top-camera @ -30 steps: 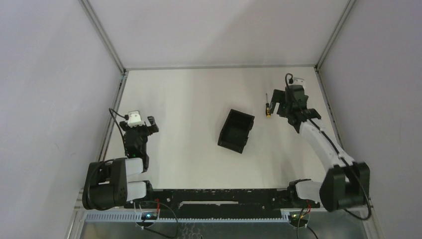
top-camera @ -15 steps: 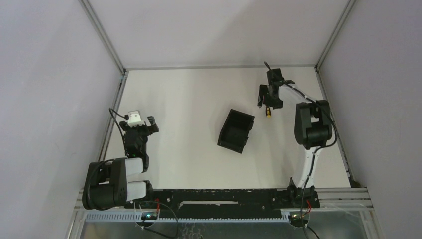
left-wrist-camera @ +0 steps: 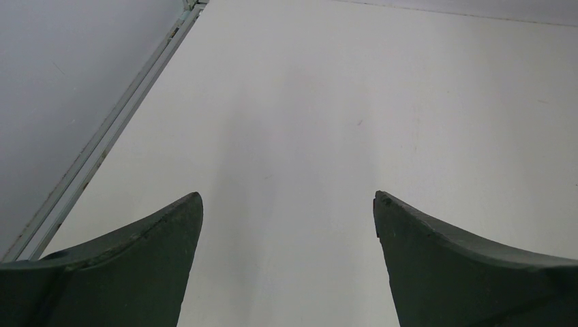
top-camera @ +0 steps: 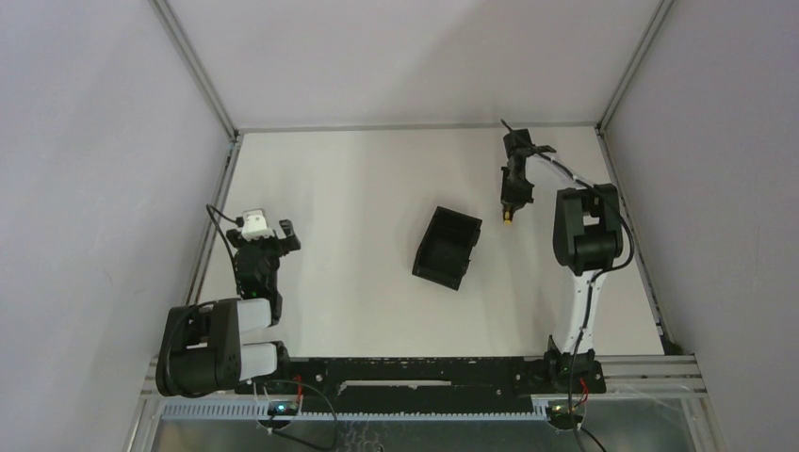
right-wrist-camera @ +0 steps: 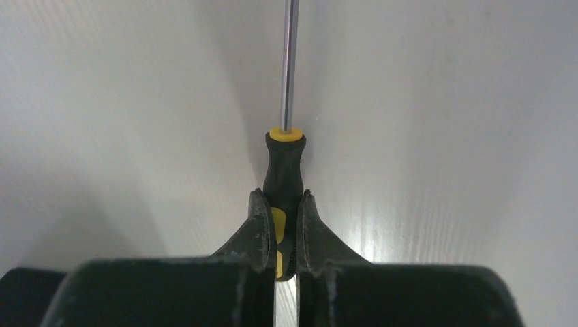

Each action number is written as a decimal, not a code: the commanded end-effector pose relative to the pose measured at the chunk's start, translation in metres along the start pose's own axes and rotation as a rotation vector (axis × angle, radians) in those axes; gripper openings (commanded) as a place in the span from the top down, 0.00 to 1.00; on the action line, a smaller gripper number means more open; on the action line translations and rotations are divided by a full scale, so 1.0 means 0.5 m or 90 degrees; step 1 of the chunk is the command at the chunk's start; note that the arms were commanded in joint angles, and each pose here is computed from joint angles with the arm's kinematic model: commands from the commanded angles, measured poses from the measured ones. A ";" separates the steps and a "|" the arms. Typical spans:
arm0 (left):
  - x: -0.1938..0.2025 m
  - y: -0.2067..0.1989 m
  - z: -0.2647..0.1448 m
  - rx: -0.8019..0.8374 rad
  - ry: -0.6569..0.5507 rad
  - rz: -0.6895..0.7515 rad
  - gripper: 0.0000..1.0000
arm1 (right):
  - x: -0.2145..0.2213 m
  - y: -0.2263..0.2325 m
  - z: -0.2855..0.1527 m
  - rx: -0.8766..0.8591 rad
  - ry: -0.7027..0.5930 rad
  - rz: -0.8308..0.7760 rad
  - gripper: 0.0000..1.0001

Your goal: Put the screwdriver in the bin

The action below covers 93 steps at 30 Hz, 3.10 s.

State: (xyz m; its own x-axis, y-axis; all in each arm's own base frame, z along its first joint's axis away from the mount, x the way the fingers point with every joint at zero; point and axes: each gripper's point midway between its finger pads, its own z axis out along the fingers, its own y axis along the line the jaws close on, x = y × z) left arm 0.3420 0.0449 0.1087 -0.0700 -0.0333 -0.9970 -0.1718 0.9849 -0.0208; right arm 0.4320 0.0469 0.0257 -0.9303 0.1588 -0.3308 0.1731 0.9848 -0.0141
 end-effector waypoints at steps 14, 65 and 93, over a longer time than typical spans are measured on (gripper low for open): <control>-0.057 -0.005 0.019 0.000 -0.050 -0.003 0.00 | 0.137 0.134 -0.431 -0.186 -0.153 -0.009 1.00; -0.056 -0.004 0.019 -0.001 -0.049 -0.003 0.00 | 0.282 0.336 -0.252 -0.133 -0.183 -0.138 0.30; -0.057 -0.004 0.019 0.000 -0.050 -0.003 0.00 | 0.144 -0.160 -0.442 -0.029 -0.420 0.141 0.00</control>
State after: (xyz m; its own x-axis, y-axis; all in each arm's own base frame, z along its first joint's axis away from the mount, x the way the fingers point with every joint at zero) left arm 0.3420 0.0449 0.1087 -0.0700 -0.0336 -0.9970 -0.1718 0.9849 -0.0212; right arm 0.2732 -0.0083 0.1925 -0.5323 0.3274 -0.7807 0.3673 0.9202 0.1354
